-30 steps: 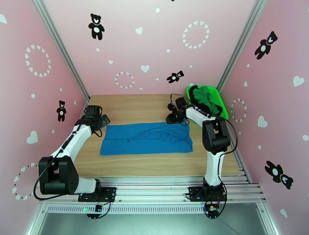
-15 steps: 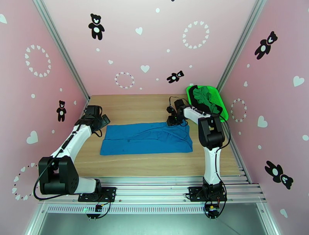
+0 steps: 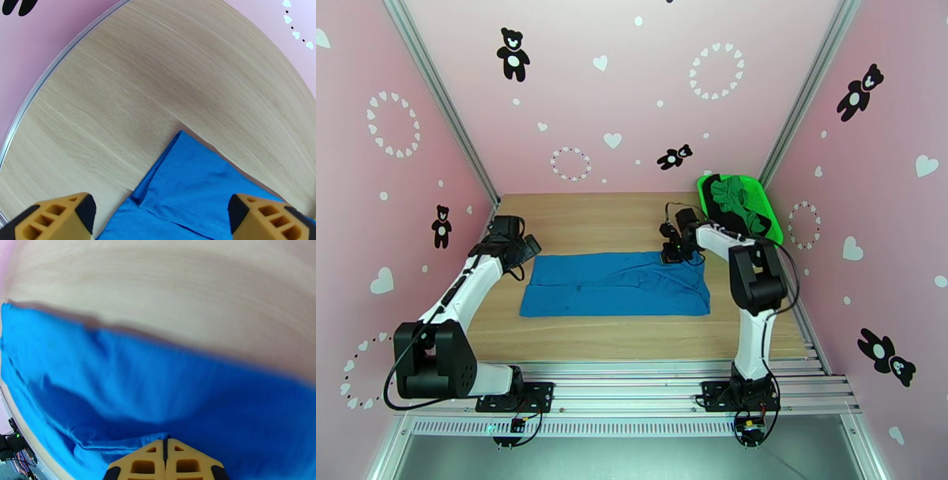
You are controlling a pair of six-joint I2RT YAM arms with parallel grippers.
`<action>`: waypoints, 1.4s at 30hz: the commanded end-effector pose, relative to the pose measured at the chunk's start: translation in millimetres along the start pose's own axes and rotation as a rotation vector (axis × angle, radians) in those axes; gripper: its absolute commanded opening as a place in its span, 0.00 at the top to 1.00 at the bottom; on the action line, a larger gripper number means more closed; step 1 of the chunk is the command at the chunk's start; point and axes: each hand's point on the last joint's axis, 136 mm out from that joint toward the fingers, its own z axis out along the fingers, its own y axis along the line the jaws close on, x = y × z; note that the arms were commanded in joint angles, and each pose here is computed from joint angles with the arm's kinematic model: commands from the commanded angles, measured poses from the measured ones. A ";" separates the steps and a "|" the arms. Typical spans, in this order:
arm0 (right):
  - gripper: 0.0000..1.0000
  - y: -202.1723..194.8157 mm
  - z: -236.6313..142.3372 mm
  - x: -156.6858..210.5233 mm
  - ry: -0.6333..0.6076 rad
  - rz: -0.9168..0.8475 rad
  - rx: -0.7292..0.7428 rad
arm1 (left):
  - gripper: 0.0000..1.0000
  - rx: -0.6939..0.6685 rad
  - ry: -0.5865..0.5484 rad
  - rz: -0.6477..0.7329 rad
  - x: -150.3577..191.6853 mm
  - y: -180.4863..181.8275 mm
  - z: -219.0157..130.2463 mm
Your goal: Fold and stack the mixed laundry pile
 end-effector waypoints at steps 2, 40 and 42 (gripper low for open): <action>1.00 25.9 -21.8 21.4 -0.052 0.013 0.031 | 0.06 0.037 -0.020 -0.005 -5.3 -7.0 -13.0; 1.00 -61.0 5.2 34.0 0.018 0.268 0.330 | 0.41 -0.146 0.281 0.124 81.5 -66.1 106.9; 1.00 -65.5 14.6 27.1 0.033 0.273 0.336 | 0.40 -0.234 0.305 0.132 87.9 -52.3 112.4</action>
